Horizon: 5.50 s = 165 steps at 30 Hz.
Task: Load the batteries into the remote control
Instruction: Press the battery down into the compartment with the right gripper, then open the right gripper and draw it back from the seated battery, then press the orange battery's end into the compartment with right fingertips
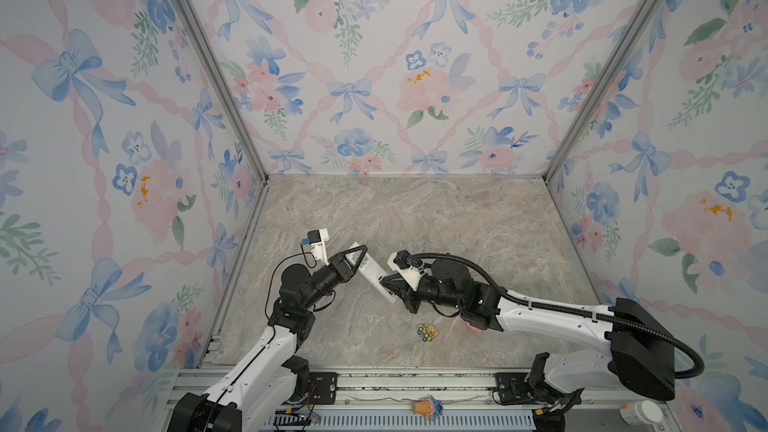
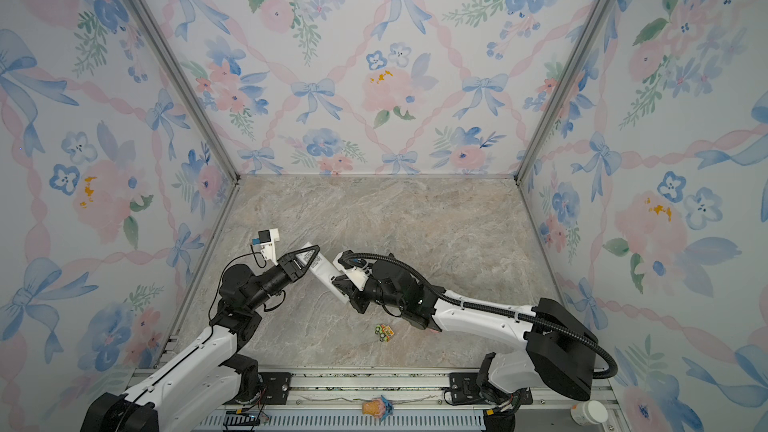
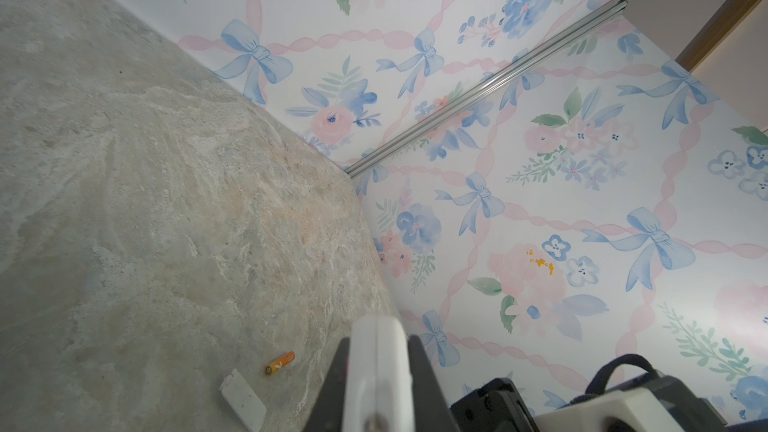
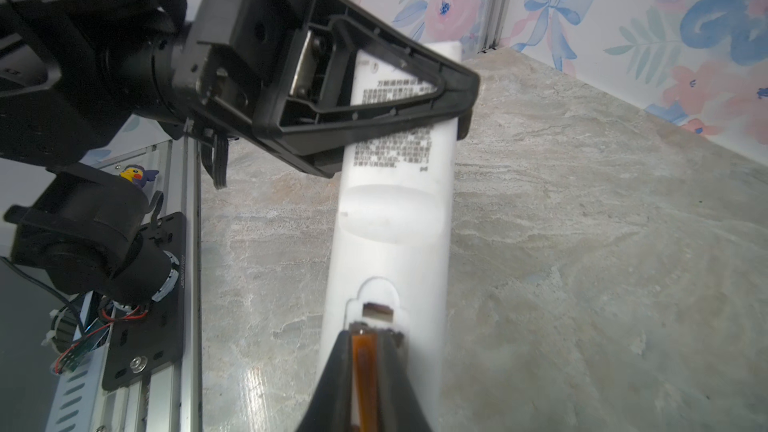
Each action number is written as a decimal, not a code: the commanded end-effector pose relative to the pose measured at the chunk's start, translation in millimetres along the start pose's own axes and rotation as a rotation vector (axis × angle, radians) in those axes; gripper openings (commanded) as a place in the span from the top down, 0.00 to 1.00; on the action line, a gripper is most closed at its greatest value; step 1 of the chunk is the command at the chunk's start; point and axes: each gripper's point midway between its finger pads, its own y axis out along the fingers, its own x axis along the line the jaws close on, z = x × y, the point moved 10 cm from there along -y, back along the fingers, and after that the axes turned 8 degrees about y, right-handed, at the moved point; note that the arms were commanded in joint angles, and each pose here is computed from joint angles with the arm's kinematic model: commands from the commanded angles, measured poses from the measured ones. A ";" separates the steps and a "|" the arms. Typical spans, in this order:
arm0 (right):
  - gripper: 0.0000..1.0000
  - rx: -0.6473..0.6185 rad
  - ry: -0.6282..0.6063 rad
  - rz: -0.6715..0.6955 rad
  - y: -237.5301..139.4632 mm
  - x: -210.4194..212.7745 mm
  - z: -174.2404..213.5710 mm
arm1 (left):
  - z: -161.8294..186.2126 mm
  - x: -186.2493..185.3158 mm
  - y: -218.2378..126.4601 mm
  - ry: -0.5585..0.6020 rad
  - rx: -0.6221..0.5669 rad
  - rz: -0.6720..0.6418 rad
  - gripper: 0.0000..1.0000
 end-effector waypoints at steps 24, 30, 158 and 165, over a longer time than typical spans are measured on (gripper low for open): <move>0.84 0.426 -0.269 0.245 25.4 -5.6 10.0 | 0.2 2.4 0.4 0.047 -0.001 0.012 1.00; 0.80 0.487 -0.303 0.282 36.7 -3.9 14.0 | 3.3 5.8 1.0 0.046 0.014 0.004 1.00; 0.94 0.319 0.098 0.211 69.6 -26.2 38.9 | 31.7 37.3 26.5 0.234 0.220 -0.301 1.00; 0.94 0.284 0.090 0.189 61.0 -16.2 30.7 | 31.1 36.4 26.4 0.236 0.215 -0.281 1.00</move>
